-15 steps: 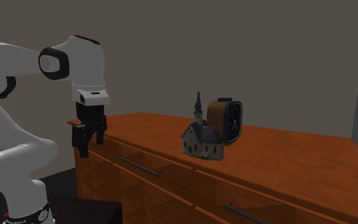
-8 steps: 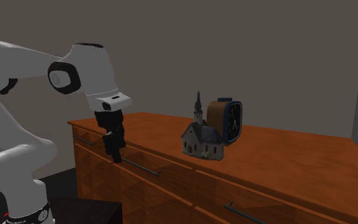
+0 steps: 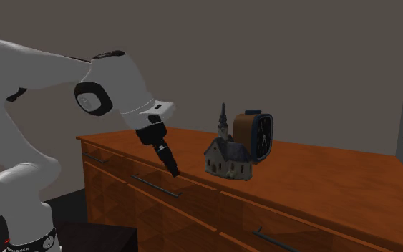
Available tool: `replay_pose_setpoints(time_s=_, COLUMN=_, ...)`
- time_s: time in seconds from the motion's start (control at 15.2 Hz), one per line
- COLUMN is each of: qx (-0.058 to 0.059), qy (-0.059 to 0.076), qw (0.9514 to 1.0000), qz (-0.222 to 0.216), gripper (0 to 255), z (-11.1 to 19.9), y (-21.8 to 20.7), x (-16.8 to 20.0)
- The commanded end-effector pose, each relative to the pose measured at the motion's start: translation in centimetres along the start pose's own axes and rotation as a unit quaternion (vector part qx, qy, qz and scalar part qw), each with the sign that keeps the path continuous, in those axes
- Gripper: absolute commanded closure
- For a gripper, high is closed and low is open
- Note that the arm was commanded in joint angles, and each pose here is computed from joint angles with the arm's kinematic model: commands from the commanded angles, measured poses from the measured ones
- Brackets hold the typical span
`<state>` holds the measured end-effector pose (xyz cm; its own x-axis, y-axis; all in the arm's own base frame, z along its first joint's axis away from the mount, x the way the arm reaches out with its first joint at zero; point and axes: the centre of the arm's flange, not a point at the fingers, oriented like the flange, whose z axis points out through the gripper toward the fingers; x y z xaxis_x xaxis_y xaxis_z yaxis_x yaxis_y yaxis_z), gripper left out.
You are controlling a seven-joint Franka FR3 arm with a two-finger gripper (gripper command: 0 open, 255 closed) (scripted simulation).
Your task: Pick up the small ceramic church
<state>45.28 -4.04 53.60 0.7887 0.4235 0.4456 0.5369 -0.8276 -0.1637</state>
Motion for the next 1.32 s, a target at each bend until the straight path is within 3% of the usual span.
replay_pose_setpoints(time_s=0.0, qx=0.009, qy=0.033, qw=0.9989, qz=-0.033, gripper=0, z=0.5, y=0.7, x=1.5)
replay_pose_setpoints(time_s=0.2, qx=0.024, qy=0.08, qw=0.9934, qz=-0.079, gripper=0, z=1.0, y=1.3, x=4.0)
replay_pose_setpoints(time_s=0.46, qx=0.043, qy=0.142, qw=0.979, qz=-0.14, gripper=0, z=1.2, y=1.8, x=7.5)
replay_pose_setpoints(time_s=0.73, qx=0.063, qy=0.203, qw=0.9567, qz=-0.199, gripper=0, z=1.0, y=1.8, x=11.1)
replay_pose_setpoints(time_s=0.99, qx=0.081, qy=0.262, qw=0.9266, qz=-0.257, gripper=0, z=0.4, y=1.4, x=14.6)
replay_pose_setpoints(time_s=1.25, qx=0.082, qy=0.262, qw=0.9263, qz=-0.258, gripper=0, z=1.8, y=1.6, x=13.9)
